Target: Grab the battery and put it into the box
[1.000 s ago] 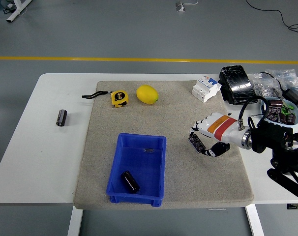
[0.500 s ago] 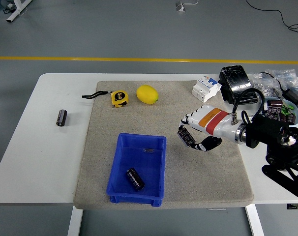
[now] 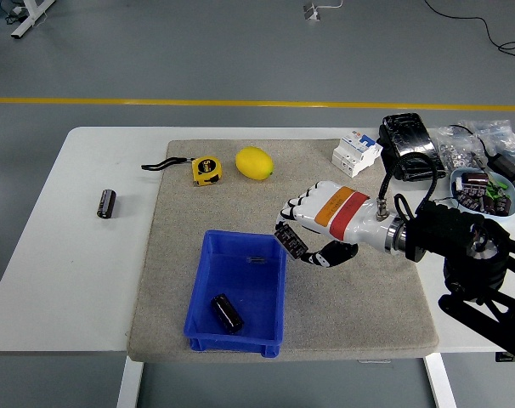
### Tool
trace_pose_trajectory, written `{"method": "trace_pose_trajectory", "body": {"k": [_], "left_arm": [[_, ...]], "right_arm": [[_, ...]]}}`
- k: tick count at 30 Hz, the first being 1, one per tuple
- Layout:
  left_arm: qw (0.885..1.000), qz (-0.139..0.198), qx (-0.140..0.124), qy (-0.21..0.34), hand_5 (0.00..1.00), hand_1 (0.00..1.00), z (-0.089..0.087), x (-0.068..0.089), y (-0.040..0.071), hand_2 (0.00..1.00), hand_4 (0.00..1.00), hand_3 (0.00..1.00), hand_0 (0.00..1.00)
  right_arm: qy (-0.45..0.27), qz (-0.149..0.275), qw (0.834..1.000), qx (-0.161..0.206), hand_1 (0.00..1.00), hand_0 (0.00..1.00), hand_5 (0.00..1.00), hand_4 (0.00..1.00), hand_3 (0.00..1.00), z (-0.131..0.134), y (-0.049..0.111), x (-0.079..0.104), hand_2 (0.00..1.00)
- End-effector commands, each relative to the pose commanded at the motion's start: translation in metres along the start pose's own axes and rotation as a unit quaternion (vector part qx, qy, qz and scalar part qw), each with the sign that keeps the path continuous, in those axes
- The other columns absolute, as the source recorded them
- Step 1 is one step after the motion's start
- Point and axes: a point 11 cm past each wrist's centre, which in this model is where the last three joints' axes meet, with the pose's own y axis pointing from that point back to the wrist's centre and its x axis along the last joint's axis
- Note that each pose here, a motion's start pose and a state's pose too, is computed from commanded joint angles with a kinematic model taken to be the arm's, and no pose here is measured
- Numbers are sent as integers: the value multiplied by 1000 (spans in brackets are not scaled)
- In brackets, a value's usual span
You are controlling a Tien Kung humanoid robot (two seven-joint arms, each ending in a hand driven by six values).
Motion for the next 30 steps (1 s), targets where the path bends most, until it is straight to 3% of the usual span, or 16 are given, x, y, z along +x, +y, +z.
{"method": "trace_pose_trajectory", "body": {"k": [9,15,16,22,23,30], "left_arm": [[1000,-1,0,-1,687,631,0,0,0,669,658,646,678],[1000,0,-1,0,686,630,1,1,0,667,657,646,678],[1000,0,-1,0,687,629,1,1,0,666,658,645,678],[1000,0,0,0,687,629,0,1,0,666,658,645,678],[1000,0,0,-1,687,630,0,1,0,665,659,645,678],[1000,0,1,-4,685,629,-1,1,0,663,660,644,678]], "right_arm": [[21,-10,998,58,576,517,174,751,604,-45,-15,-2,724],[31,-26,996,75,578,517,182,761,626,-60,-23,-9,726],[33,-27,996,76,583,524,193,793,717,-61,-23,-10,730],[41,-41,995,77,583,524,193,793,717,-63,-26,-15,730],[40,-43,995,77,604,528,206,863,876,-64,-26,-16,747],[36,-49,995,77,611,528,218,894,910,-63,-25,-21,758]]}}
